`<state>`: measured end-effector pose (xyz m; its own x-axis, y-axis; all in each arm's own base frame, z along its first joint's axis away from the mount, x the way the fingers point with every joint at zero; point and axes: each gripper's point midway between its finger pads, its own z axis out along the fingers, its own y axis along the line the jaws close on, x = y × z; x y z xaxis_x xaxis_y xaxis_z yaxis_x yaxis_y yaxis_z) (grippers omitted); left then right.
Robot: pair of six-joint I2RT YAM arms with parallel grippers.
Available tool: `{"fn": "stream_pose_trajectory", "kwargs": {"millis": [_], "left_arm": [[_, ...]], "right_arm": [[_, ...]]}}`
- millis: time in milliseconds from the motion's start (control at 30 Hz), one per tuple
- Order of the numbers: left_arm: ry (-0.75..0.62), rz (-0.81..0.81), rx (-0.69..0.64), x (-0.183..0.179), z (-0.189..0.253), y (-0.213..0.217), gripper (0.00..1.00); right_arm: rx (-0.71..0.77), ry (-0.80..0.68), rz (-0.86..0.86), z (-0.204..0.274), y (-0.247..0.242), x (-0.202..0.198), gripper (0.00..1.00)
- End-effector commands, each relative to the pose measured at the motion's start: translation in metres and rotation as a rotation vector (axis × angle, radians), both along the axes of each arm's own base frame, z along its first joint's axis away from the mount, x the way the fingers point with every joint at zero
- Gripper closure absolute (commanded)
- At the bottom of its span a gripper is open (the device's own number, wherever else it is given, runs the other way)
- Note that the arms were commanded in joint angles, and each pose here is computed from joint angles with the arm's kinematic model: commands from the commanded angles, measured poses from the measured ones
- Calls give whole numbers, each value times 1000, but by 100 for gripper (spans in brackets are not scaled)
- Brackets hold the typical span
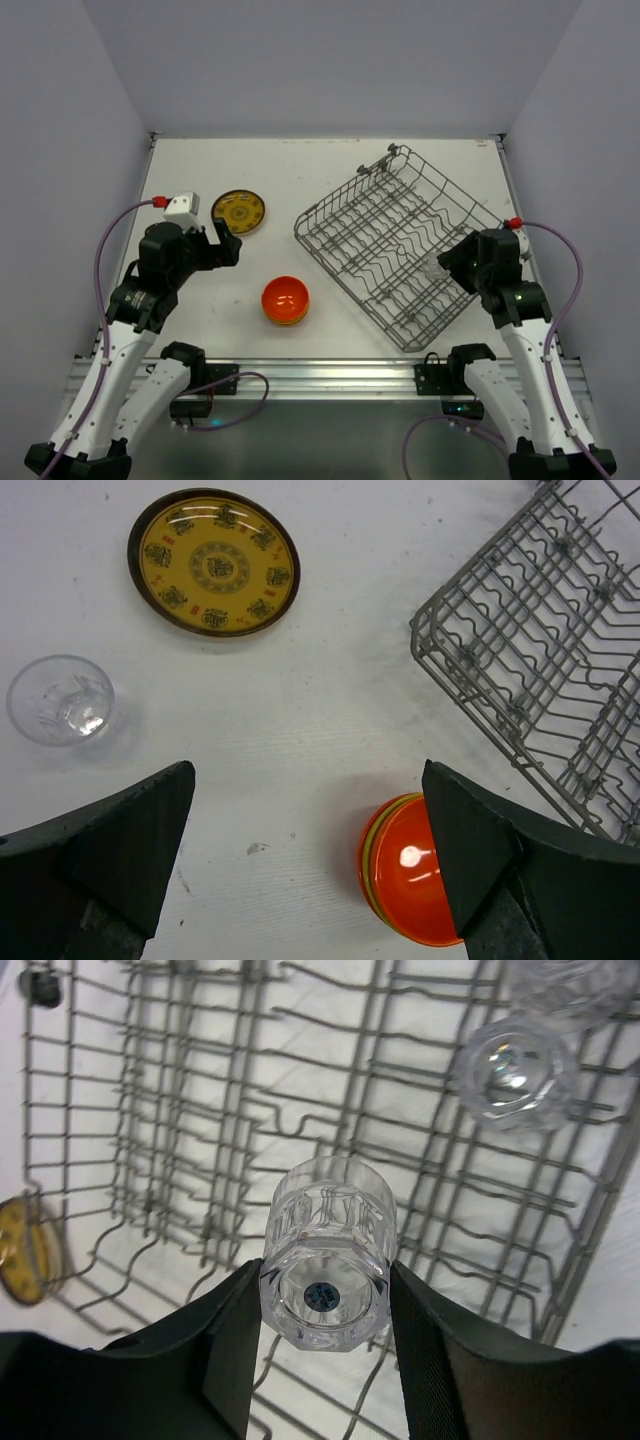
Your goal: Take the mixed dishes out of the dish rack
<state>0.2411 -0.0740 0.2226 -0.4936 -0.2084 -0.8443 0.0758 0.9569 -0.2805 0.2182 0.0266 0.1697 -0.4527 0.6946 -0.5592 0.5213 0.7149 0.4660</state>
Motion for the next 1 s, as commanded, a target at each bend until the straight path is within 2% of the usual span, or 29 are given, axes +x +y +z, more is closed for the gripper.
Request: {"fn": "stream_pose_trajectory", "kwargs": {"millis": [0,33,133,167,233,267,333,367,400,467,567,667,800,900,967], "left_arm": [[-92,-92,-42,0,25,-16,0],[-108,-130,-61,-2,30,-23,0],[-168,-375,-186,-18,50,-66,0],[-223,-524,-282,-31,70,-90,0],[-232,-654,-383,-42,74,-110,0],[-291,-778,-479,-55,98,-125,0],[-287,-872,-580,-62,97,-136,0],[-374,-965,-661,-77,124,-140,0],[-370,-988,-706,-81,116,-143,0],[-399,-1044,-797,-90,128,-151,0],[-368,-1105,-845,-92,130,-180,0],[-398,-1116,-848,-87,142,-200,0],[-430,-1081,-854,-81,153,-207,0],[-416,-1061,-843,-75,151,-213,0],[-403,-1048,-848,-72,149,-217,5]], "right_arm": [[162,-198,210,48,46,17,62],[200,-217,250,54,56,18,62],[345,-283,408,79,91,19,63],[389,-320,470,91,102,18,63],[435,-350,508,103,111,17,63],[469,-357,548,109,118,13,63],[531,-414,603,128,129,12,63],[564,-431,640,135,135,9,64],[604,-471,722,147,145,4,64],[671,-480,793,157,157,-1,64],[696,-469,908,164,177,-3,64],[713,-476,971,172,193,-2,64],[772,-529,1081,188,207,-9,64],[789,-514,1141,189,217,-15,64],[789,-514,1166,188,221,-17,64]]}}
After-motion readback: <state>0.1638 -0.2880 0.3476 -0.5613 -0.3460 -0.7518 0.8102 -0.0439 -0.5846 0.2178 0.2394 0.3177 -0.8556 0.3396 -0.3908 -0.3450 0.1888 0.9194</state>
